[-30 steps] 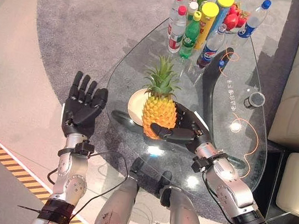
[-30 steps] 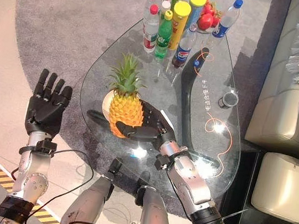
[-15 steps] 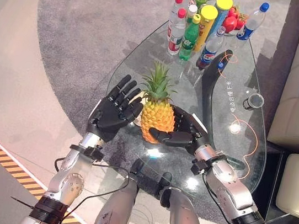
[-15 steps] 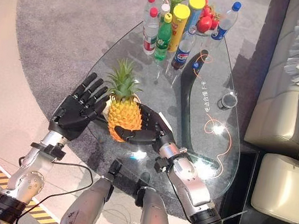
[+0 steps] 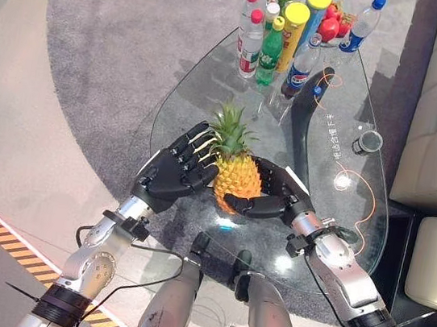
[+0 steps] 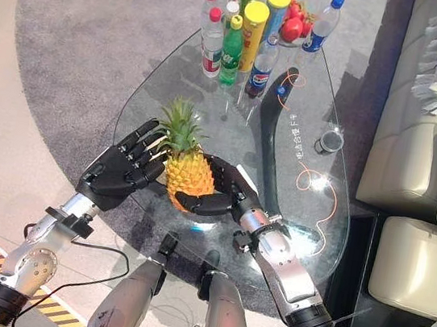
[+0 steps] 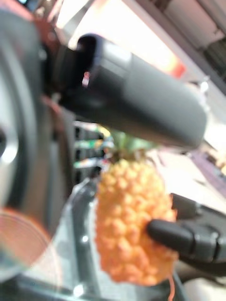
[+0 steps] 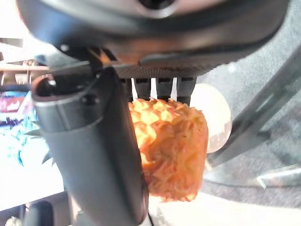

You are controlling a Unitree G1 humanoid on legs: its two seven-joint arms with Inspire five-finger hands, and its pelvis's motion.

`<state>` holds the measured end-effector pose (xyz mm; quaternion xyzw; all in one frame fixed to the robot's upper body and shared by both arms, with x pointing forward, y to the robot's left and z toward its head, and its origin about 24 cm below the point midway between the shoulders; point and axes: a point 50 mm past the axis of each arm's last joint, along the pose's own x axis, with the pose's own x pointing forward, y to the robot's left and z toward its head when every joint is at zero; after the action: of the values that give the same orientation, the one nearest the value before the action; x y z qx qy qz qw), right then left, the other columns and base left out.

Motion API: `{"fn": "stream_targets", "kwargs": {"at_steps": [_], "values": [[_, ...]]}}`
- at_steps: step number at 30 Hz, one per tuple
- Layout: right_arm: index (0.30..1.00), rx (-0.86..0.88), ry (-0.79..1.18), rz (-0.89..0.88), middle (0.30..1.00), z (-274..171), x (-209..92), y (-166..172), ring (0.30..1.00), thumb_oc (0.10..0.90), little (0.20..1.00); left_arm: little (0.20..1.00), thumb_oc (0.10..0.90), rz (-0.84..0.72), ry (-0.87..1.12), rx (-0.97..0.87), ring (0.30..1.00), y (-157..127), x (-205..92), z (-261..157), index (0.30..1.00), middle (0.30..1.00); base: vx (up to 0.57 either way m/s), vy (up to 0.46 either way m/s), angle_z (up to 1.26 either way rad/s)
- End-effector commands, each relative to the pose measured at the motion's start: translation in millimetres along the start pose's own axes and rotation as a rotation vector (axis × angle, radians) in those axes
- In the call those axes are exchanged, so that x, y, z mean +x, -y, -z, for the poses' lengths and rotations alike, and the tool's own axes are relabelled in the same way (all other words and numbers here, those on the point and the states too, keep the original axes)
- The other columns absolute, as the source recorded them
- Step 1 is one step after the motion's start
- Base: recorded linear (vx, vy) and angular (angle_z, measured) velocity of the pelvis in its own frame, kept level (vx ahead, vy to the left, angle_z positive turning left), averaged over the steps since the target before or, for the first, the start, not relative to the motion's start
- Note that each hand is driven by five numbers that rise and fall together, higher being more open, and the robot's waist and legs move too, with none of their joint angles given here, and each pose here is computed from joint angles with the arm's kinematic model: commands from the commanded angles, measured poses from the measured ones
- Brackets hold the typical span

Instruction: Pick up the fruit to the plate

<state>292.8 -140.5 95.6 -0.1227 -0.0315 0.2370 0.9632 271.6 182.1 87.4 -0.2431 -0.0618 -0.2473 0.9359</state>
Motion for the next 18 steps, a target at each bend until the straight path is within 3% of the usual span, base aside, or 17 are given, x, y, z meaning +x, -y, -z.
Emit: {"fn": "stream_targets", "kwargs": {"at_steps": [1,8,18], "values": [[0.300,-0.186,0.320,-0.233,0.300,-68,-2,-28,0.300,0.100,0.200,0.900,0.800,0.184,0.198,-0.013,0.900,33,2,-34,0.900,0.900,0.01,0.023,-0.03],[0.300,-0.302,0.316,-0.437,0.300,-73,-7,-52,0.300,0.100,0.200,0.900,0.800,0.184,0.196,-0.017,0.900,38,5,-32,0.900,0.900,0.00,0.000,0.00],[0.300,-0.464,0.437,-0.431,0.300,-97,-12,-64,0.300,0.100,0.200,0.900,0.800,0.176,0.215,-0.074,0.900,47,7,-33,0.900,0.900,0.00,0.000,0.00]]}}
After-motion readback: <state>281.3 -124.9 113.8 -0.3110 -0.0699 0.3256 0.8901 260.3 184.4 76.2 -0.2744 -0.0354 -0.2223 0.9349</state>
